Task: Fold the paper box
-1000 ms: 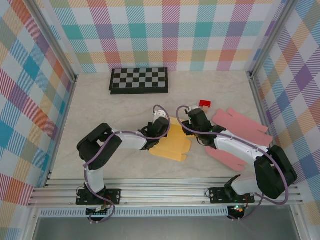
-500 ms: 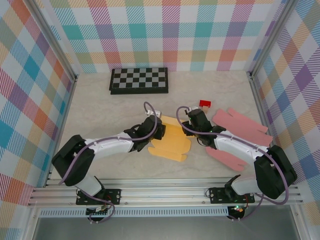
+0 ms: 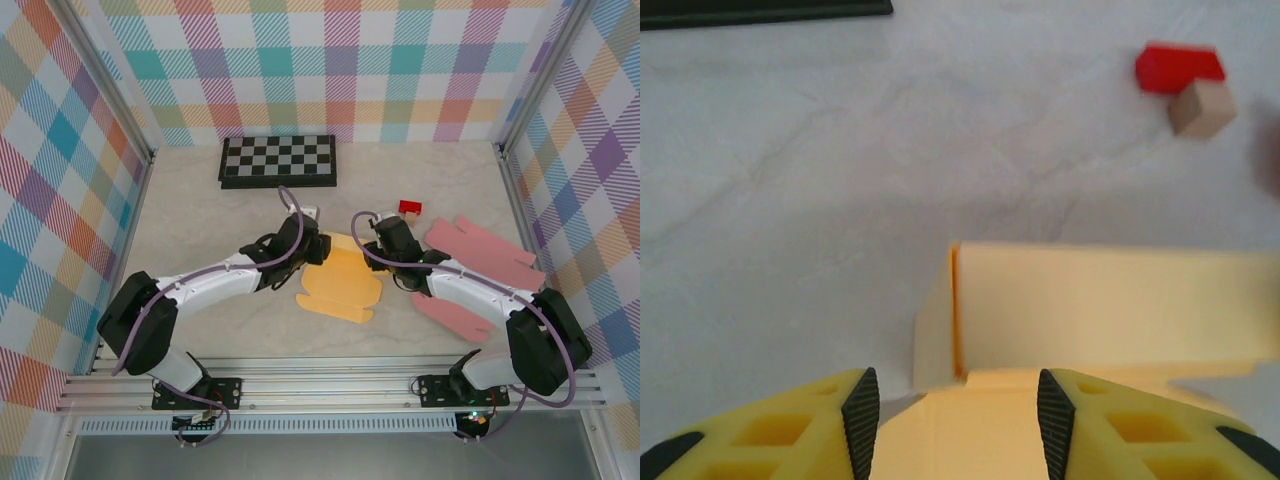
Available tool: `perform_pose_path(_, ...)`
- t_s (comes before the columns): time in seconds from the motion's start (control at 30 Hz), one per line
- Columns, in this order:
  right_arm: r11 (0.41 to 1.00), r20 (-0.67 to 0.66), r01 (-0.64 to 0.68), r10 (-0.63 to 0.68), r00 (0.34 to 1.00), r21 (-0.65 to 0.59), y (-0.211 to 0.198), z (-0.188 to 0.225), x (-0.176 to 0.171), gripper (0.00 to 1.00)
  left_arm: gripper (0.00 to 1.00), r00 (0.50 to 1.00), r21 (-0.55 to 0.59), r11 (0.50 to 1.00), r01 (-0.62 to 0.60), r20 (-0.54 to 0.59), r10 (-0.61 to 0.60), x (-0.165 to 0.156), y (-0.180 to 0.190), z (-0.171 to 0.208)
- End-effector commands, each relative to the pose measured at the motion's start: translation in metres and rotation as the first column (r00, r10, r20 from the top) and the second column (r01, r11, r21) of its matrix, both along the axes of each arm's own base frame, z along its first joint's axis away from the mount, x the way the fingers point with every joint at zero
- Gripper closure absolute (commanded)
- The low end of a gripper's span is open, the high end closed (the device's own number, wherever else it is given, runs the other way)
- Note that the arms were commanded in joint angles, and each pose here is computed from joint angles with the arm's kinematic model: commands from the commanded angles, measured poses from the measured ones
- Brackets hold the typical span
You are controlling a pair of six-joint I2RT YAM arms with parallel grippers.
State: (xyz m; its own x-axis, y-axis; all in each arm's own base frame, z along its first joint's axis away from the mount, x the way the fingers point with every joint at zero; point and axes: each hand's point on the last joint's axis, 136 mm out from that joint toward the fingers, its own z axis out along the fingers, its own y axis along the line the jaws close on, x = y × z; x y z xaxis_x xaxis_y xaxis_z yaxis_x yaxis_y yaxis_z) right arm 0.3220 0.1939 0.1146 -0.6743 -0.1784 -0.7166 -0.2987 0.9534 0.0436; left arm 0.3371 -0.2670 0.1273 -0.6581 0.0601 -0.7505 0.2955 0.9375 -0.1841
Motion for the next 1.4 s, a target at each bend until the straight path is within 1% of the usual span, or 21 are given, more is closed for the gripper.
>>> perform_pose_path(0.0,0.999,-0.046,-0.018,0.016,0.999,-0.040,-0.001,-0.008,-0.006,0.62,0.50,0.994,0.063,0.994,0.086,0.069,-0.090,-0.010,0.011,-0.020)
perform_pose_path(0.07,0.999,-0.042,-0.019,0.018,0.999,-0.039,-0.001,-0.006,-0.006,0.62,0.49,0.993,0.103,0.992,0.073,0.090,-0.082,-0.009,0.018,-0.034)
perform_pose_path(0.13,0.999,-0.039,-0.018,0.017,0.999,-0.039,-0.001,-0.004,-0.006,0.61,0.49,0.986,0.114,0.986,0.123,0.095,-0.134,-0.008,0.009,-0.044)
perform_pose_path(0.2,0.999,-0.040,-0.017,0.016,0.999,-0.038,-0.002,-0.004,-0.006,0.62,0.48,0.982,0.097,0.986,0.133,0.121,-0.145,-0.003,0.002,-0.049)
perform_pose_path(0.33,0.999,-0.046,-0.006,0.004,0.999,-0.032,-0.003,-0.005,-0.008,0.61,0.48,0.978,0.078,0.993,0.087,0.183,-0.100,0.011,0.000,-0.052)
perform_pose_path(0.5,0.999,-0.046,-0.009,0.008,0.999,-0.036,-0.005,-0.004,-0.010,0.61,0.49,0.978,0.127,0.991,0.050,0.194,-0.075,0.029,-0.005,-0.065)
perform_pose_path(0.67,0.999,-0.049,-0.015,0.013,0.999,-0.037,-0.004,-0.005,-0.011,0.61,0.52,0.978,0.136,0.990,0.037,0.200,-0.064,0.035,-0.007,-0.076)
perform_pose_path(0.87,0.999,-0.057,-0.022,0.020,0.998,-0.040,-0.003,-0.008,-0.012,0.61,0.57,0.970,0.122,0.992,0.013,0.240,-0.043,0.040,-0.006,-0.065)
perform_pose_path(0.97,0.999,-0.060,-0.025,0.022,0.998,-0.039,-0.003,-0.008,-0.011,0.61,0.62,0.966,0.121,0.993,0.015,0.254,-0.045,0.043,-0.008,-0.059)
perform_pose_path(1.03,0.999,-0.062,-0.026,0.024,0.998,-0.037,-0.002,-0.009,-0.011,0.61,0.68,0.967,0.125,0.992,0.020,0.251,-0.051,0.045,-0.011,-0.060)
perform_pose_path(1.1,0.999,-0.065,-0.026,0.024,0.998,-0.034,-0.001,-0.009,-0.011,0.61,0.78,0.968,0.131,0.991,0.023,0.244,-0.054,0.046,-0.012,-0.063)
perform_pose_path(1.17,0.999,-0.066,-0.028,0.026,0.998,-0.031,0.000,-0.008,-0.010,0.61,0.85,0.969,0.132,0.991,0.011,0.243,-0.043,0.046,-0.010,-0.065)
perform_pose_path(1.27,0.999,-0.069,-0.031,0.029,0.997,-0.033,0.000,-0.008,-0.011,0.61,0.98,0.967,0.122,0.992,-0.013,0.256,-0.018,0.046,-0.005,-0.060)
perform_pose_path(1.3,0.999,-0.069,-0.030,0.028,0.997,-0.034,0.000,-0.008,-0.011,0.61,1.00,0.966,0.119,0.993,-0.018,0.258,-0.014,0.046,-0.005,-0.057)
perform_pose_path(1.37,0.999,-0.068,-0.025,0.023,0.997,-0.035,0.000,-0.004,-0.010,0.61,1.00,0.968,0.121,0.992,-0.033,0.250,0.001,0.046,-0.002,-0.053)
